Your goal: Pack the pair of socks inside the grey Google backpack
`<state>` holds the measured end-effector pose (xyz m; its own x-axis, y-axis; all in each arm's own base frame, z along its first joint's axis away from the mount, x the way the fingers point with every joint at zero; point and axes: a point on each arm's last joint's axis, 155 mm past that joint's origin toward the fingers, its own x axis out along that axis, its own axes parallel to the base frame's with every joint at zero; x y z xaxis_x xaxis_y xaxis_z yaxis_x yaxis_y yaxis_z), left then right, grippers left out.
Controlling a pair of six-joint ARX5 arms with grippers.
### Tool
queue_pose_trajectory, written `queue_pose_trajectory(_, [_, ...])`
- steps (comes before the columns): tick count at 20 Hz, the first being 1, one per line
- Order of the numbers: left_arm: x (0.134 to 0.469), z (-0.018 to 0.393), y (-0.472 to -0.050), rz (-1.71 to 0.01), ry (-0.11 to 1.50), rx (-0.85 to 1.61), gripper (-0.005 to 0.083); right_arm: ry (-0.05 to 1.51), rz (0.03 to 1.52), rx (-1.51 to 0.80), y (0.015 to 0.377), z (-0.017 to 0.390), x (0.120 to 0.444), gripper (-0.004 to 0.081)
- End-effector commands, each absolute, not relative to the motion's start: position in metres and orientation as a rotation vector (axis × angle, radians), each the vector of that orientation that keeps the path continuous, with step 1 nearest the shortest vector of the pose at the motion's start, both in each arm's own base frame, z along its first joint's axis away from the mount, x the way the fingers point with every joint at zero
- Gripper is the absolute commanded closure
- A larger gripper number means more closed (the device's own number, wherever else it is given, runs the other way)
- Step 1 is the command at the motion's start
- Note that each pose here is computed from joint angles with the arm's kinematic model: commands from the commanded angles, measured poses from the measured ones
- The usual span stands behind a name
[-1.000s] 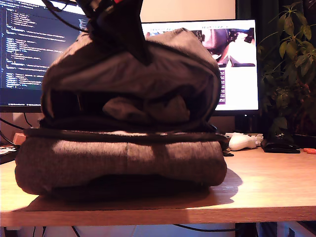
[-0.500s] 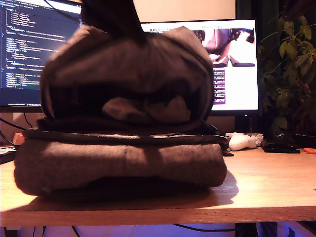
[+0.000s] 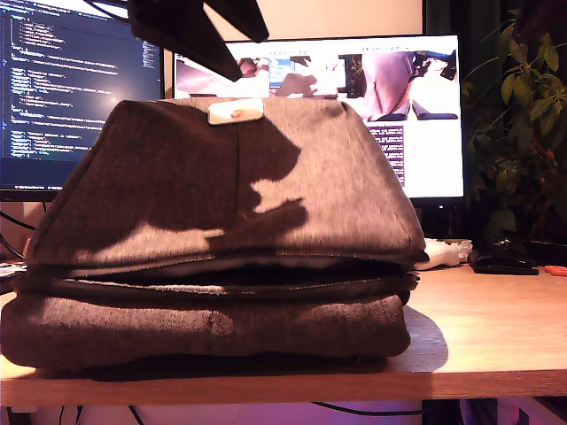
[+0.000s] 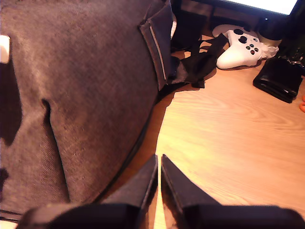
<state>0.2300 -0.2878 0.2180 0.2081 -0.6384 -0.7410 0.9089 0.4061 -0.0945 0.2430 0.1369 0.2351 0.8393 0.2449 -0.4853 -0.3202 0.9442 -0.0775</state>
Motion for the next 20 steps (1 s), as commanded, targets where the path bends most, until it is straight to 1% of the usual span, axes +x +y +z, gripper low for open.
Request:
queue_pose_trajectory(1, [0.232,0.229,-0.289,-1.111,0.759,0.396,0.0577,0.467,0.303,-0.135,0.142,0.240,0.249,0.0780])
queue_pose_trajectory(2, [0.236,0.231,-0.290,-1.103,0.743,0.398,0.0825,0.447,0.303,-0.120,0.145,0.245,0.253,0.0780])
queue_pose_trajectory(3, [0.244,0.236,-0.292,-1.088,0.705,0.395,0.0782,0.426,0.317,-0.106,0.151,0.250,0.258,0.0780])
queue_pose_trajectory(4, [0.255,0.243,-0.294,-1.062,0.657,0.392,0.0795,0.404,0.353,-0.101,0.161,0.254,0.263,0.0780])
queue_pose_trajectory(7, [0.296,0.268,-0.287,-0.943,0.526,0.357,0.0796,0.320,0.445,-0.125,0.186,0.266,0.289,0.0780])
queue_pose_trajectory(9, [0.319,0.281,-0.274,-0.886,0.471,0.329,0.0795,0.246,0.459,-0.105,0.190,0.278,0.313,0.0780])
queue_pose_trajectory(11, [0.344,0.290,-0.251,-0.806,0.439,0.295,0.0796,0.173,0.469,-0.054,0.185,0.293,0.336,0.0780])
queue_pose_trajectory(13, [0.362,0.296,-0.226,-0.735,0.423,0.276,0.0795,0.136,0.419,-0.027,0.161,0.301,0.357,0.0780])
queue_pose_trajectory(15, [0.375,0.300,-0.202,-0.666,0.426,0.242,0.0796,0.138,0.320,-0.021,0.125,0.300,0.373,0.0780])
queue_pose_trajectory(18, [0.384,0.309,-0.170,-0.586,0.412,0.224,0.0795,0.158,0.236,-0.007,0.078,0.296,0.383,0.0780])
queue_pose_trajectory(20, [0.385,0.315,-0.151,-0.540,0.404,0.209,0.0796,0.174,0.202,0.002,0.055,0.293,0.384,0.0780])
